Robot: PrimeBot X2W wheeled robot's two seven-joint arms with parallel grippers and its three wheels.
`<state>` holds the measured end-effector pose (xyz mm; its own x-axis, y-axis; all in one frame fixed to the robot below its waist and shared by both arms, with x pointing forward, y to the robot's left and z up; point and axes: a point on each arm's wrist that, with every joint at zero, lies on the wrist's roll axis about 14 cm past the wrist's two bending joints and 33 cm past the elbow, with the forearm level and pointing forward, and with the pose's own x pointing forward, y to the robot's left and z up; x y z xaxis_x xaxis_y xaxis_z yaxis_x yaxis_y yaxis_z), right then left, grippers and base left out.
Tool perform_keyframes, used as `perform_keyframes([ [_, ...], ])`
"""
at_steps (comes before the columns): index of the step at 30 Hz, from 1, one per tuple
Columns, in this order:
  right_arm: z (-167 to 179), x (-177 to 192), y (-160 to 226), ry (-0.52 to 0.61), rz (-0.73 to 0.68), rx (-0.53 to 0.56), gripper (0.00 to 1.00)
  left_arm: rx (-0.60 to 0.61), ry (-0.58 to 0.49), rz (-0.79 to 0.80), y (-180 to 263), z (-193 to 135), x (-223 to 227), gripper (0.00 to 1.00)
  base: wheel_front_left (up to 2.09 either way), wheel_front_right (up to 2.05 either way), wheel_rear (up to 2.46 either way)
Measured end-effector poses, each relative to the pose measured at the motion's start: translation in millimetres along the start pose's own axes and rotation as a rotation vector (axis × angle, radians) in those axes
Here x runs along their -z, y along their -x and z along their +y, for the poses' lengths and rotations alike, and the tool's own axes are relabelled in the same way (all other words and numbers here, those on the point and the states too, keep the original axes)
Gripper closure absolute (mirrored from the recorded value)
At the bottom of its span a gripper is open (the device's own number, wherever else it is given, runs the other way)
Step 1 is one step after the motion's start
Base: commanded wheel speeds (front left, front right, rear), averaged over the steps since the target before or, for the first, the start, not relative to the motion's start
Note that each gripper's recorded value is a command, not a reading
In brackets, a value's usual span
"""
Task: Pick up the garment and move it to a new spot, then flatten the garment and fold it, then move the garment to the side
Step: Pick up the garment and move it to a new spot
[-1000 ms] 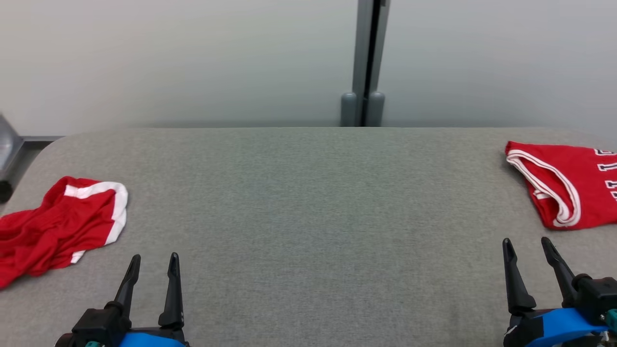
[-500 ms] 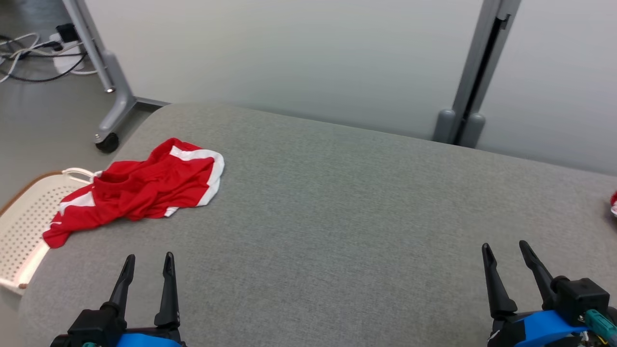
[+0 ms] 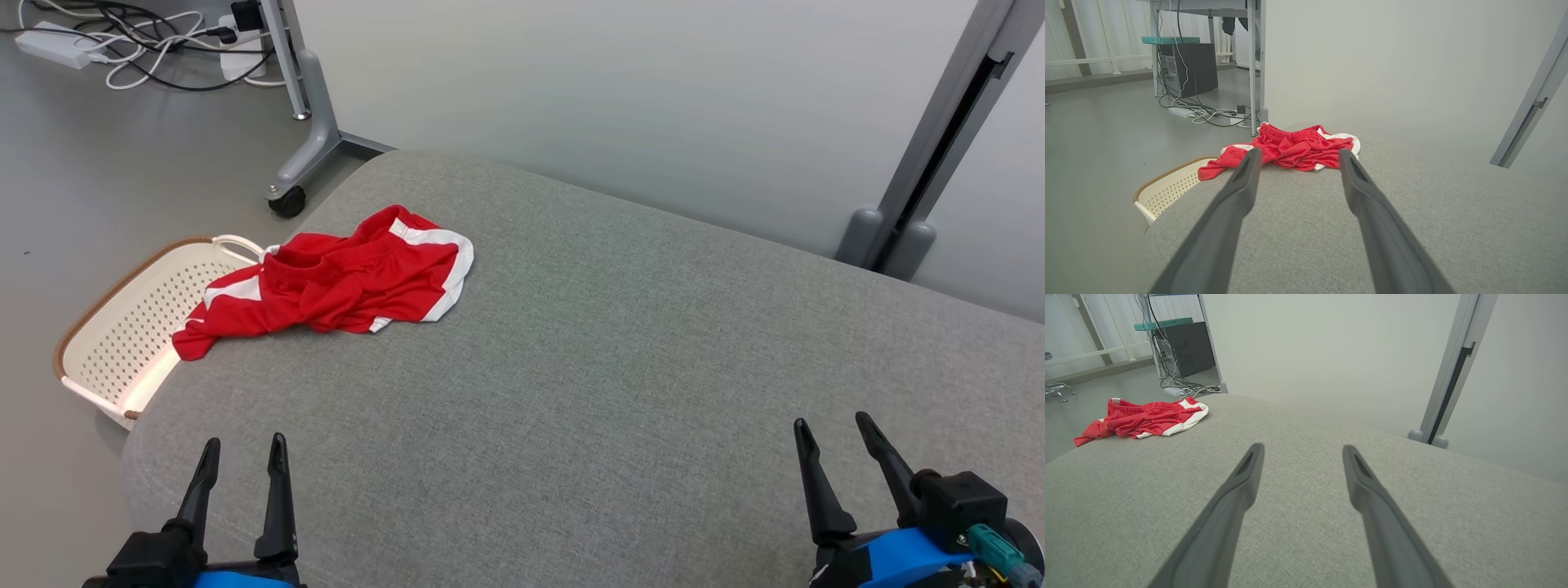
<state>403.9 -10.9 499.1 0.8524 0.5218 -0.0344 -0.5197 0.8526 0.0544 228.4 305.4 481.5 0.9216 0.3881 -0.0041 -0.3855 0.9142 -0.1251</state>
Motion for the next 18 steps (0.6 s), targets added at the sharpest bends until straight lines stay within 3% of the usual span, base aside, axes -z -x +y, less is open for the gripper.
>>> perform_keyframes([
  [12,-0.6,10.0,-2.5,-0.021,0.019,-0.002,0.00,-0.015,0.006,-0.013,-7.3,1.7,-7.7,0.00,0.00,0.00,0.00],
  [18,-6.6,15.1,-12.2,-0.032,0.025,0.002,0.00,0.034,-0.098,-0.056,-59.3,6.5,-51.0,0.00,0.00,0.00,0.00],
])
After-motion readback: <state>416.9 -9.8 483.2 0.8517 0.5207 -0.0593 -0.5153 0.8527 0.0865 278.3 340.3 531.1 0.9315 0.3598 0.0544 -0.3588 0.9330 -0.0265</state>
